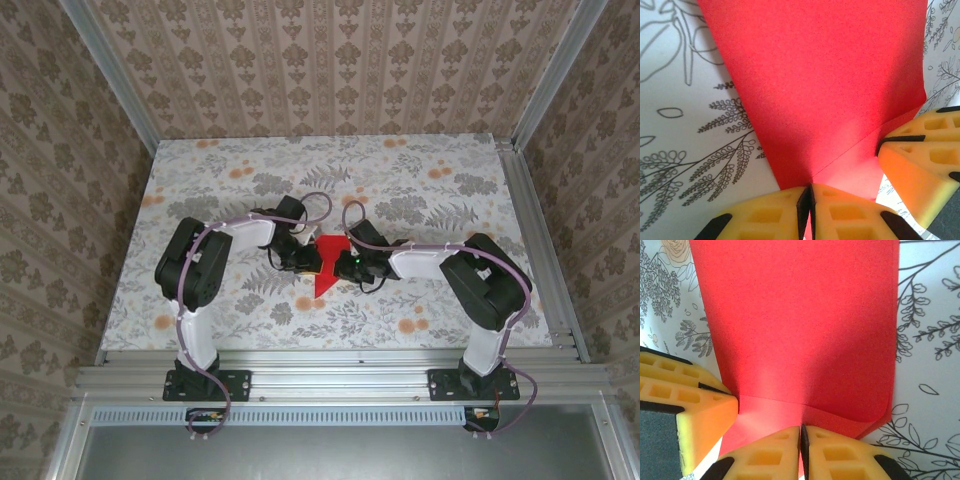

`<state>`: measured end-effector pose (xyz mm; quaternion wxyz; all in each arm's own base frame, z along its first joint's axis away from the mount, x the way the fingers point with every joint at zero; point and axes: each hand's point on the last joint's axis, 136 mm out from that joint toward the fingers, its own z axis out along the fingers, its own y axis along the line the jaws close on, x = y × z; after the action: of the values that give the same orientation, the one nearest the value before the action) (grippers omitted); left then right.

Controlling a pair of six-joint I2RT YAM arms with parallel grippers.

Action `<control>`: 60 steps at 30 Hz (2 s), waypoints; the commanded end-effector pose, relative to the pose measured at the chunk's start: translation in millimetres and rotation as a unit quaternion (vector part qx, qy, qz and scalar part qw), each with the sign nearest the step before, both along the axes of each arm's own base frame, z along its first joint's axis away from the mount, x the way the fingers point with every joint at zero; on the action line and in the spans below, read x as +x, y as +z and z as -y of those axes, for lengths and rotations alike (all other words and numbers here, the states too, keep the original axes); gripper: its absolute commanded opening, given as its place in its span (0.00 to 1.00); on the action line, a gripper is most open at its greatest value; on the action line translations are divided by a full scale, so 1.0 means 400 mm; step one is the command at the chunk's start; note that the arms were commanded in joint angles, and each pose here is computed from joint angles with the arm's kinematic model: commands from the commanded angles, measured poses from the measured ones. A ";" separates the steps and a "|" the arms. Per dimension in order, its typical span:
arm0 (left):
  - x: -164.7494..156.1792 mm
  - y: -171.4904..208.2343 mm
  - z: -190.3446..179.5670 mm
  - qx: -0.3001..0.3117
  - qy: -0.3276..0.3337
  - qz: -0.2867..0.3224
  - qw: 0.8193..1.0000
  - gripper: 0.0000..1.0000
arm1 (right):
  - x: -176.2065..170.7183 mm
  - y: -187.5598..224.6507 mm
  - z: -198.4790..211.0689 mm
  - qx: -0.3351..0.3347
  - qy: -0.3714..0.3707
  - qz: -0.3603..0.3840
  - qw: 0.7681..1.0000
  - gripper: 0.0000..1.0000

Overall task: Fold a paper plane with a square sheet of paper (pick it up from the middle)
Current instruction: Third fold the triangle at the center of the table.

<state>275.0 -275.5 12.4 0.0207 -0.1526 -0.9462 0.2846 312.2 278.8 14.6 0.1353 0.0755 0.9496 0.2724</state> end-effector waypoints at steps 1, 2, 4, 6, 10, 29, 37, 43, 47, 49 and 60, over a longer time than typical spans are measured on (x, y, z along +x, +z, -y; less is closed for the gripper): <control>-0.052 -0.163 -0.119 0.143 -0.012 -0.024 0.989 0.16 | -0.021 -0.059 0.097 -0.065 -0.034 -0.027 0.997 0.15; -0.051 -0.162 -0.119 0.144 -0.013 -0.023 0.989 0.16 | -0.019 -0.061 0.106 -0.070 -0.038 -0.027 0.996 0.15; -0.049 -0.160 -0.118 0.144 -0.014 -0.021 0.989 0.16 | -0.013 -0.059 0.124 -0.085 -0.050 -0.024 0.995 0.14; -0.049 -0.160 -0.120 0.146 -0.013 -0.023 0.989 0.16 | -0.008 -0.049 0.145 -0.102 -0.065 -0.016 0.993 0.13; -0.049 -0.161 -0.119 0.148 -0.015 -0.023 0.989 0.16 | 0.003 -0.034 0.164 -0.109 -0.078 -0.006 0.991 0.14; -0.048 -0.155 -0.106 0.138 -0.021 -0.024 0.990 0.16 | -0.010 0.138 0.020 0.016 -0.023 0.073 0.997 0.14; -0.048 -0.151 -0.101 0.133 -0.021 -0.027 0.991 0.16 | -0.068 0.080 -0.092 0.067 -0.009 0.034 0.997 0.13; -0.048 -0.155 -0.103 0.134 -0.021 -0.028 0.990 0.16 | -0.089 0.031 -0.106 0.066 -0.004 0.015 0.998 0.12; -0.047 -0.157 -0.100 0.133 -0.020 -0.029 0.990 0.16 | -0.099 0.003 -0.105 0.059 0.003 0.002 0.998 0.12; -0.046 -0.157 -0.098 0.132 -0.020 -0.030 0.991 0.16 | -0.103 -0.007 -0.110 0.064 0.006 -0.004 0.998 0.12; -0.046 -0.168 -0.101 0.137 -0.023 -0.032 0.990 0.16 | -0.157 -0.019 -0.119 0.041 0.044 -0.024 0.998 0.11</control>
<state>277.9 -281.0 12.2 0.0254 -0.1680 -0.9460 0.2760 271.8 325.4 17.2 0.1323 0.0701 0.9315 0.3316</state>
